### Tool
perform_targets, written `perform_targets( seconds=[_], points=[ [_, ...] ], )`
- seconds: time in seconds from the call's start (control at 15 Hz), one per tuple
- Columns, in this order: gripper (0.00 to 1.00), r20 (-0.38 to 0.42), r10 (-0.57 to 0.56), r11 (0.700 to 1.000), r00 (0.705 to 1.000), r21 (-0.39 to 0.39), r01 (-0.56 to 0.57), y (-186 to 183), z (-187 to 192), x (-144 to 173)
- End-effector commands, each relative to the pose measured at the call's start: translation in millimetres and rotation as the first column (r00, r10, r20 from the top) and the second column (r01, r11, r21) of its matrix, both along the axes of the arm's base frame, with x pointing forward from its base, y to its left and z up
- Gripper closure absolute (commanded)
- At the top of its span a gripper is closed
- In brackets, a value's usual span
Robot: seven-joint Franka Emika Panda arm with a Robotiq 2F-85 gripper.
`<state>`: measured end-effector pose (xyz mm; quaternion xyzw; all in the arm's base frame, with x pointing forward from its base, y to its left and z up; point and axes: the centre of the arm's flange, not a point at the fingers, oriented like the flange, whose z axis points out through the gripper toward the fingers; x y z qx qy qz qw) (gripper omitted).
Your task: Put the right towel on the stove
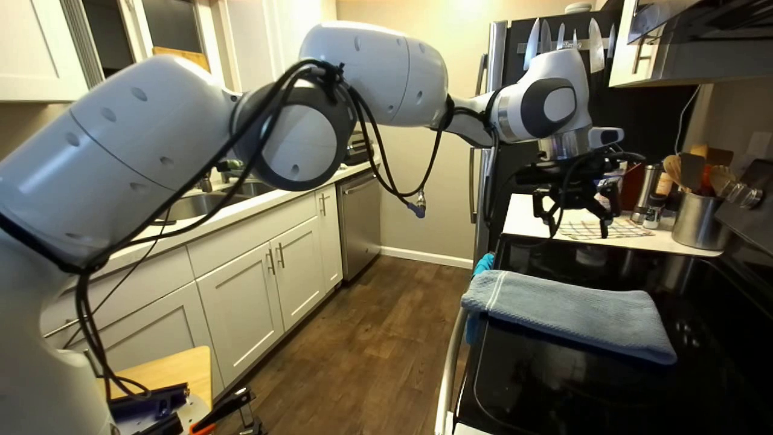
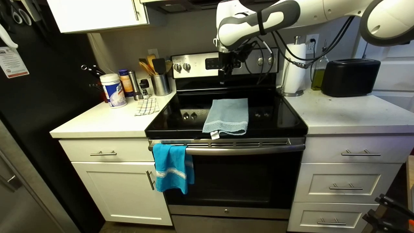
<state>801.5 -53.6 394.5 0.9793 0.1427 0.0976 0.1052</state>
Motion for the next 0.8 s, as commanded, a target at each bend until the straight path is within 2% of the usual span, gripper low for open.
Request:
perform_targets(
  seconds=[0.0, 0.6, 0.67, 0.73],
  points=[
    [0.0, -0.068, 0.003, 0.998, 0.998, 0.06, 0.001, 43.9, 5.0, -23.4],
    [0.0, -0.187, -0.011, 0.995, 0.982, 0.099, 0.03, 124.9, -8.7, -55.7],
    [0.0, -0.145, 0.009, 0.997, 0.989, 0.072, 0.001, 116.6, -11.6, -20.8],
    [0.0, -0.155, 0.009, 0.997, 0.988, 0.074, 0.002, 123.2, -13.2, -23.4]
  ],
)
